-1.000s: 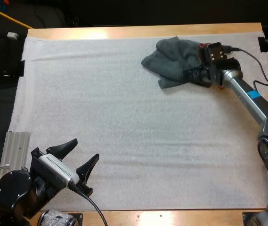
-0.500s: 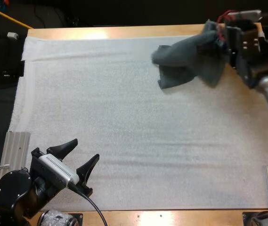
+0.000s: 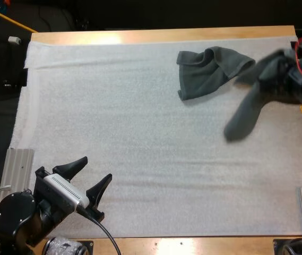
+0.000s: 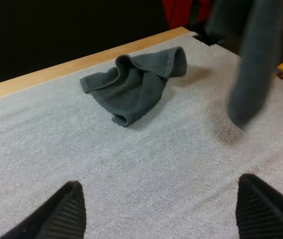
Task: Pick towel from pile, fold and stack
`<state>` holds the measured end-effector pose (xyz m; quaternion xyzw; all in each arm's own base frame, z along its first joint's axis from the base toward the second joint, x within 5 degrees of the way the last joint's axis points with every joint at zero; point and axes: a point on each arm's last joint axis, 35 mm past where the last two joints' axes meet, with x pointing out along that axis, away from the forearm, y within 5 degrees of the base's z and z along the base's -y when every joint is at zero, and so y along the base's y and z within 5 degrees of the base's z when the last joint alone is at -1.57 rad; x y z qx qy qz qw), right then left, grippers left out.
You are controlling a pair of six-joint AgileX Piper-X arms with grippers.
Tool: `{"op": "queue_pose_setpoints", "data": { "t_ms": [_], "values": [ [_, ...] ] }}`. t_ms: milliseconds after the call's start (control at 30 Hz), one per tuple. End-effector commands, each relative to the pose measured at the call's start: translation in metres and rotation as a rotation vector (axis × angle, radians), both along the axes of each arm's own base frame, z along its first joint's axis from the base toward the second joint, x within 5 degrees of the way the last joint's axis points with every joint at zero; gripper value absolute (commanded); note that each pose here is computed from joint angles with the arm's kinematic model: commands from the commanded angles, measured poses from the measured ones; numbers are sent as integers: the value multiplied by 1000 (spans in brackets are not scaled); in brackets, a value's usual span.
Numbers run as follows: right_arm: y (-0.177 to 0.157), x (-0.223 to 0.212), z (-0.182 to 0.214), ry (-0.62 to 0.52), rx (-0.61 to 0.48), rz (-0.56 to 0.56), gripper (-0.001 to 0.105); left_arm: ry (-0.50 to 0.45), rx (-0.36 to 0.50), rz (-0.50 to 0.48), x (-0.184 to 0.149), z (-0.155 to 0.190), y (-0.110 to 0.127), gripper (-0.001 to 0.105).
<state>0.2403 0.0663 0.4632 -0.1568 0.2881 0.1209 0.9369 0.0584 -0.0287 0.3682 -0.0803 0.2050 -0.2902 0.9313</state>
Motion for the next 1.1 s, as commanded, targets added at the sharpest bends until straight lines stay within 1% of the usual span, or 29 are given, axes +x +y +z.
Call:
{"op": "queue_pose_setpoints", "data": {
  "t_ms": [0,67,100,167,267,300,367,400,467,533,633,767,833,900,967,1000,1067],
  "values": [
    [-1,-11,3,31,35,31,0,-4,-11,-6,-1,2,0,61],
    [-2,-28,6,90,129,69,0,-4,-11,-6,-1,2,0,61],
    [-2,-30,6,103,151,75,0,-4,-11,-6,-1,2,0,61],
    [-1,-40,6,166,244,120,0,-4,-11,-6,-1,2,0,61],
    [4,-46,4,240,319,183,0,-4,-11,-6,-1,2,0,61],
    [7,-47,3,253,329,204,0,-4,-11,-6,-1,2,0,61],
    [20,-53,3,281,339,287,0,-4,-11,-6,-1,2,0,61],
    [24,-55,3,284,336,311,0,-4,-11,-6,-1,2,0,61],
    [42,-65,4,290,325,411,0,-4,-11,-6,-1,2,0,61],
    [57,-71,3,303,319,483,0,-4,-11,-6,-1,2,0,61],
    [77,-80,0,345,318,562,0,-4,-11,-6,-1,2,0,61],
    [109,-89,-15,426,271,675,0,-4,-11,-6,-1,2,0,61],
    [121,-86,-29,465,232,676,0,-4,-11,-6,-1,2,0,61],
    [130,-77,-47,496,177,632,0,-4,-11,-6,-1,2,0,61],
    [143,-62,-75,528,110,574,0,-4,-11,-6,-1,2,0,61],
    [147,-58,-84,535,96,562,0,-4,-11,-6,-1,2,0,61],
    [163,-40,-113,527,27,501,0,-4,-11,-6,-1,2,0,61]
  ]
}}
